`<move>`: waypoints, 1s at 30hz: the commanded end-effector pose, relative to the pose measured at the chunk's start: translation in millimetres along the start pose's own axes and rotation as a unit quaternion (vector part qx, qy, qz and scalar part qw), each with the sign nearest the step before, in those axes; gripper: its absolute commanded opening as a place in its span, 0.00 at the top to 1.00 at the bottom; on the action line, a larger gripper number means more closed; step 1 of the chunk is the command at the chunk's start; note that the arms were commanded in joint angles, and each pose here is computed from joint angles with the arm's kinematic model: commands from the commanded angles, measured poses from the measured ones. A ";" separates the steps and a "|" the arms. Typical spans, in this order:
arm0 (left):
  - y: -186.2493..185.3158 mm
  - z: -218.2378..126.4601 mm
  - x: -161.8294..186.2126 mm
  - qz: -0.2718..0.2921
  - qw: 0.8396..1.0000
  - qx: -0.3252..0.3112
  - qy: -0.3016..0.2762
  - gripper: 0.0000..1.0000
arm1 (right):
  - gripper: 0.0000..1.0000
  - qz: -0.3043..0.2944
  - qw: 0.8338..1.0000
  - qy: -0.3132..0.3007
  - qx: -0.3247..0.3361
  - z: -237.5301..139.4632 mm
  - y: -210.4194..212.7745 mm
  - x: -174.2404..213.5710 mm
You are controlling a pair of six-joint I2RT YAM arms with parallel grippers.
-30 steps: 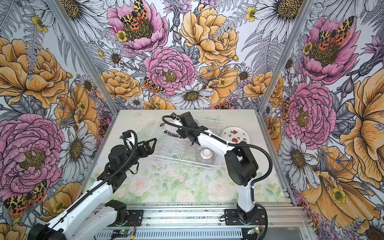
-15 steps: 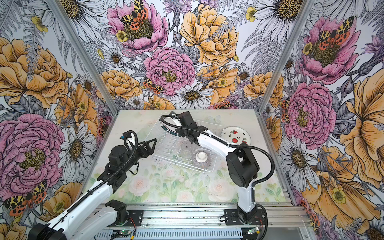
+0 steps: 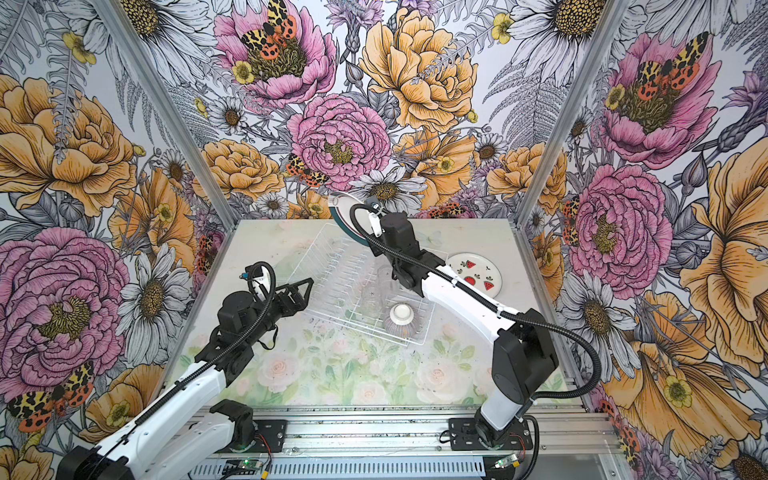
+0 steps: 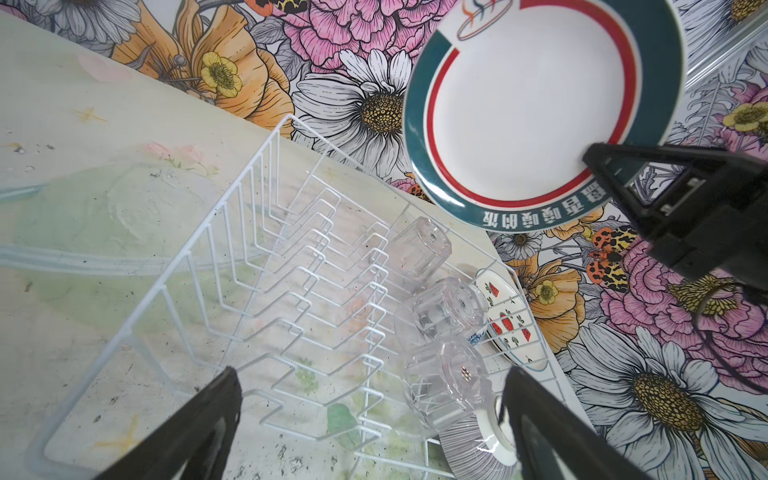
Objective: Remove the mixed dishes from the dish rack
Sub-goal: 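Lift the green-and-red-rimmed plate out of the rack toward the watermelon plate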
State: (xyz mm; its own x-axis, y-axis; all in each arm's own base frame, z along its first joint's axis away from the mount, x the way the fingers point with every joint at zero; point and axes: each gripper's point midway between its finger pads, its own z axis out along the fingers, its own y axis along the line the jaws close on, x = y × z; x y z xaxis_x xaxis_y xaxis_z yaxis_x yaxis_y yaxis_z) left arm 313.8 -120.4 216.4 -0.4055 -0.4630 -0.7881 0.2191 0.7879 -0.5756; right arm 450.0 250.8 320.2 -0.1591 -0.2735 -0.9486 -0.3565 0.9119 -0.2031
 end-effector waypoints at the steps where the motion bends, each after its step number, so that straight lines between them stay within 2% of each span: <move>1: 4.6 -2.0 -3.2 0.002 1.000 -0.007 -0.013 0.01 | 1.00 0.094 0.991 -0.067 0.065 -25.9 -58.1 -30.0; 7: 4.8 0.4 -1.7 0.001 1.000 -0.005 -0.009 0.01 | 1.00 0.182 0.968 -0.067 0.159 -62.6 -134.6 6.0; 13: 7.2 -1.3 -2.8 0.002 1.000 -0.010 -0.017 0.01 | 1.00 0.284 0.921 -0.065 0.260 -109.6 -200.3 63.7; 22: 7.3 -1.3 -2.0 0.005 1.000 -0.008 -0.015 0.01 | 1.00 0.364 0.873 -0.033 0.323 -144.0 -224.5 138.8; 30: 3.9 -1.1 -2.8 0.003 1.000 0.001 -0.016 0.01 | 1.00 0.429 0.839 -0.003 0.334 -150.3 -230.2 186.3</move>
State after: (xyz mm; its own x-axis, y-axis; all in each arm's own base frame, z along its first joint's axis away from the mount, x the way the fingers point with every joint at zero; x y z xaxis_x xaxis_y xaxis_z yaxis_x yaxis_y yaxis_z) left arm 313.7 -119.2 212.9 -0.4022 -0.4648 -0.7888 0.2164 0.7889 -0.5751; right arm 362.9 -56.0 212.0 -0.1719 0.4973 -0.8504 0.5080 0.7844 0.3560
